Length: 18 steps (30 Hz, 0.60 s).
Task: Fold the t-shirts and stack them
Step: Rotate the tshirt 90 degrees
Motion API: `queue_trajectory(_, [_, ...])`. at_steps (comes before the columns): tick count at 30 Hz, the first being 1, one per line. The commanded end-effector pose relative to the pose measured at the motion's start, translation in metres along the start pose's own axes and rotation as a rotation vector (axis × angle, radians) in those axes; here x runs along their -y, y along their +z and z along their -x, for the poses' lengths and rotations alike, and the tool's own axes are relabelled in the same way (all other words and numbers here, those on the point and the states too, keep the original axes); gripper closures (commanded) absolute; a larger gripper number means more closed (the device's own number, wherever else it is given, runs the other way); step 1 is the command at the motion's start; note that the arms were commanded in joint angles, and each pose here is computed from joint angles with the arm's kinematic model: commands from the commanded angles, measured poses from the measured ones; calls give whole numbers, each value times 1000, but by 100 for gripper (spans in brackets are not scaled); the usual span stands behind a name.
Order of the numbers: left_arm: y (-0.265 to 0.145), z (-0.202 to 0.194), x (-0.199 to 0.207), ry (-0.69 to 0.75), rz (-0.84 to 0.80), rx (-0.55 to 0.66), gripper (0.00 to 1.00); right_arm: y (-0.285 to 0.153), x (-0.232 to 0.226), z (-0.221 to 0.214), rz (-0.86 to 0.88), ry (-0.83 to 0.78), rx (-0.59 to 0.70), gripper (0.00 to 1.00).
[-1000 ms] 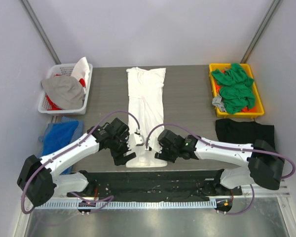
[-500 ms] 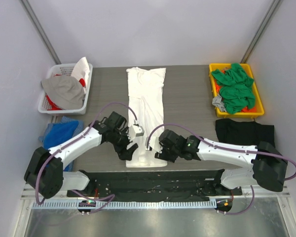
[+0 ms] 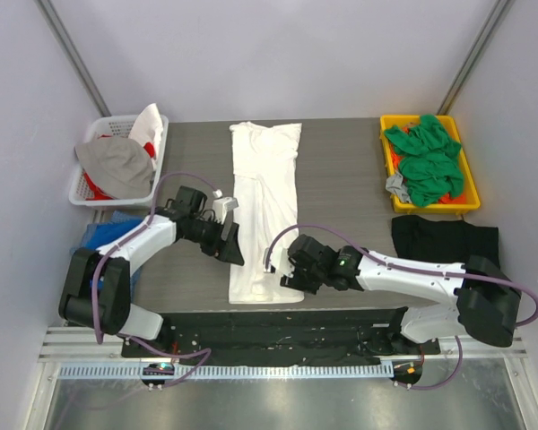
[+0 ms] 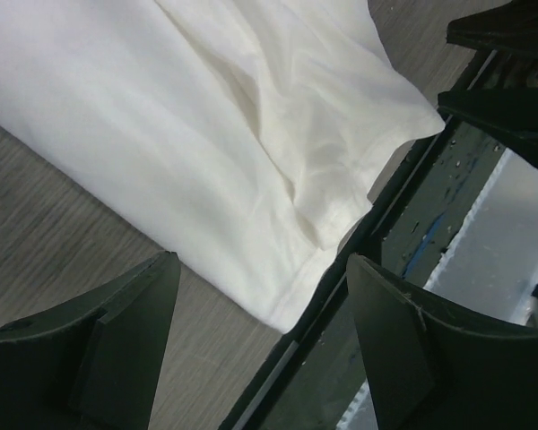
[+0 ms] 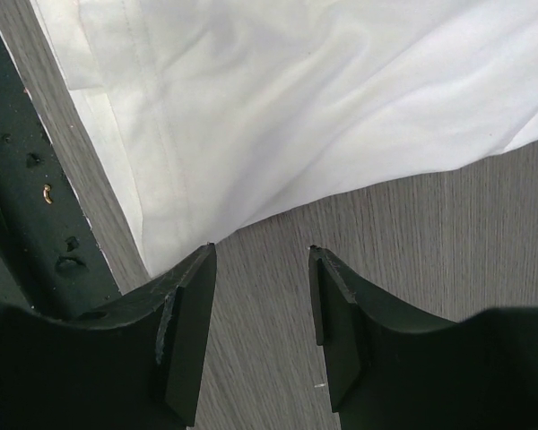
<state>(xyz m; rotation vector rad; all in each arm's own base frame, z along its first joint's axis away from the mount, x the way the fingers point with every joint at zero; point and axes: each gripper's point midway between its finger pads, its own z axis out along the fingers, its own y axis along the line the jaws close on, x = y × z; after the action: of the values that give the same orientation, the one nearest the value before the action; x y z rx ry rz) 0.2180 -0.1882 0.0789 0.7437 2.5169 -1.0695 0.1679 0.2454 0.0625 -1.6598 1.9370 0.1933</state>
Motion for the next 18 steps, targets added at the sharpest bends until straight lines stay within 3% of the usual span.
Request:
queue_trajectory(1, [2,11,1,-95,18,75,20,5,5,3,-25,1,15,47])
queue_trajectory(10, [12,1,-42,-259,203,14,25,2,5,6,-21,0,29,48])
queue_trajectory(14, [17,-2,-48,-265,204,-37,24,-1,3,14,-6,0,54,48])
queue_trajectory(18, [8,7,-41,-206,183,-4,23,-2,-5,18,20,-16,65,47])
